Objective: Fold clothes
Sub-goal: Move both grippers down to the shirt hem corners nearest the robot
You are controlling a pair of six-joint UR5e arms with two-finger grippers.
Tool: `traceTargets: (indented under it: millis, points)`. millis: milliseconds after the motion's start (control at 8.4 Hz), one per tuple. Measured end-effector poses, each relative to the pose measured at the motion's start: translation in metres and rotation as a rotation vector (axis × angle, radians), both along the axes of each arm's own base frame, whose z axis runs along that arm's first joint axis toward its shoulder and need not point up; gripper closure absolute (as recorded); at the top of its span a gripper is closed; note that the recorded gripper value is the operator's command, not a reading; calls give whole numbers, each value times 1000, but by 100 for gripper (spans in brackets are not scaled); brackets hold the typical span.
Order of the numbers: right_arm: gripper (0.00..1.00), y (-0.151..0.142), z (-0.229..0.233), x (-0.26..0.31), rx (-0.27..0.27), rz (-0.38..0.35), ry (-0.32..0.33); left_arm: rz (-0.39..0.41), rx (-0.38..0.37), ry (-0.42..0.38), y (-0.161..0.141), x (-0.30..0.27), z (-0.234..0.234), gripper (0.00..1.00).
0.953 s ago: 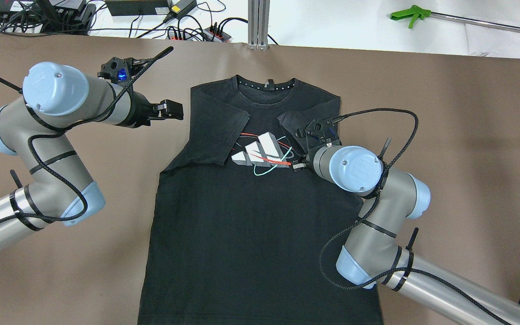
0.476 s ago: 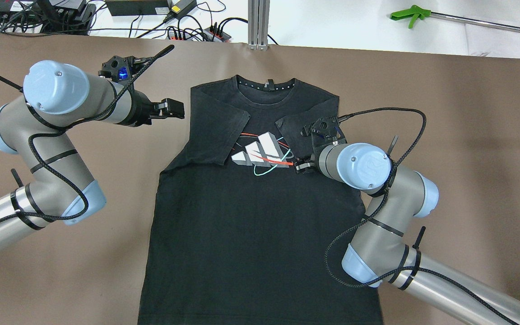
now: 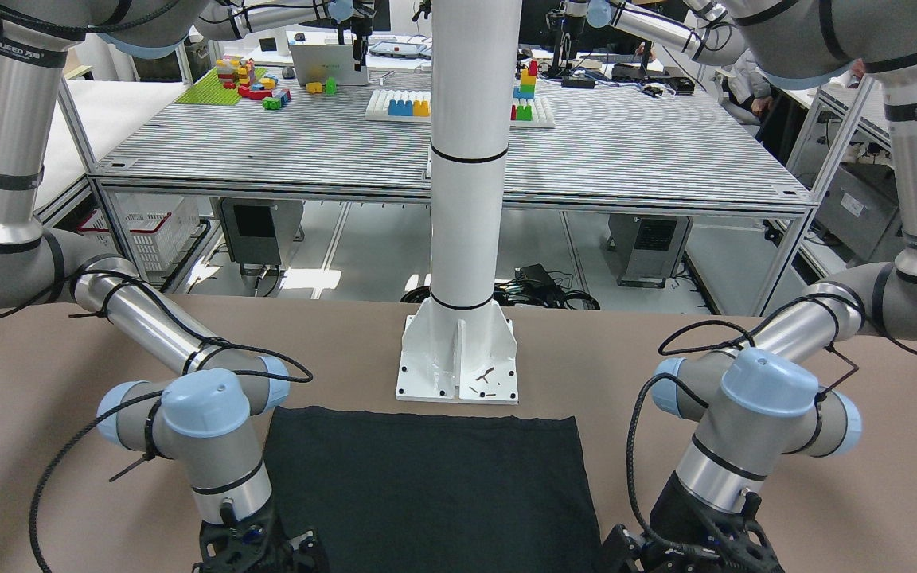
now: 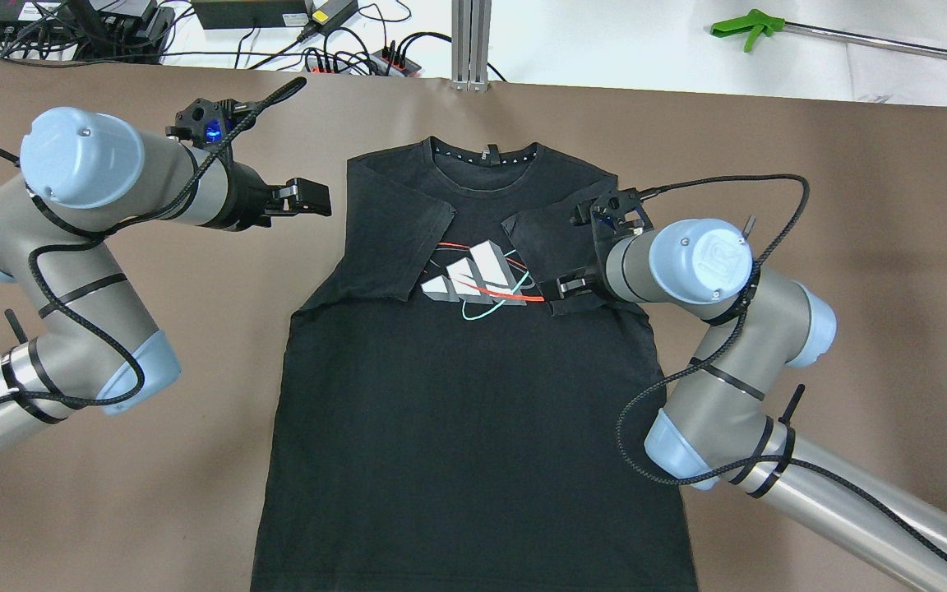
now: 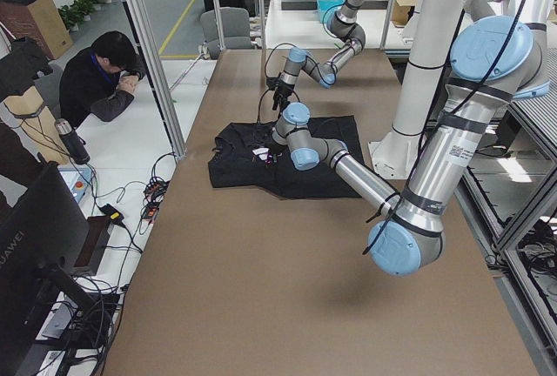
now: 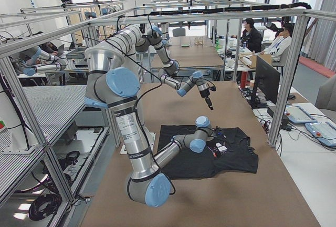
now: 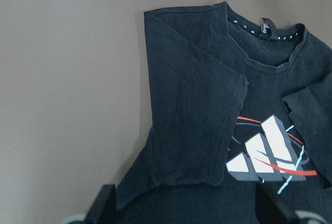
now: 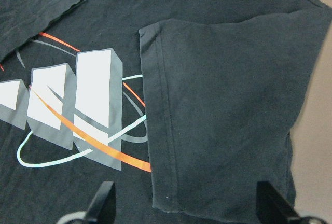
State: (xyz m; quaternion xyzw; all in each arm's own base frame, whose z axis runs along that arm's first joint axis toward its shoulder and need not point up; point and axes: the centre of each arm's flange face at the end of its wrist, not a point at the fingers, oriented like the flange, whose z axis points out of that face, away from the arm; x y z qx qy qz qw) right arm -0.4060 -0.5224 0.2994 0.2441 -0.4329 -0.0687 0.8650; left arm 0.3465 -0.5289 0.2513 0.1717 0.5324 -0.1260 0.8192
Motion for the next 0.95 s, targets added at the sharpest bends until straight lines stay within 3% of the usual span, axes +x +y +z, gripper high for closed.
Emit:
traceTargets:
  millis: [357, 595, 953]
  points:
    - [6, 53, 50, 80, -109, -41, -37, 18, -26, 43, 47, -37, 31, 5]
    - [6, 93, 69, 113, -241, -35, -106, 36, -54, 151, 82, -52, 47, 6]
    - [5, 143, 135, 149, -303, -75, -195, 23, -89, 172, 159, -5, 68, 6]
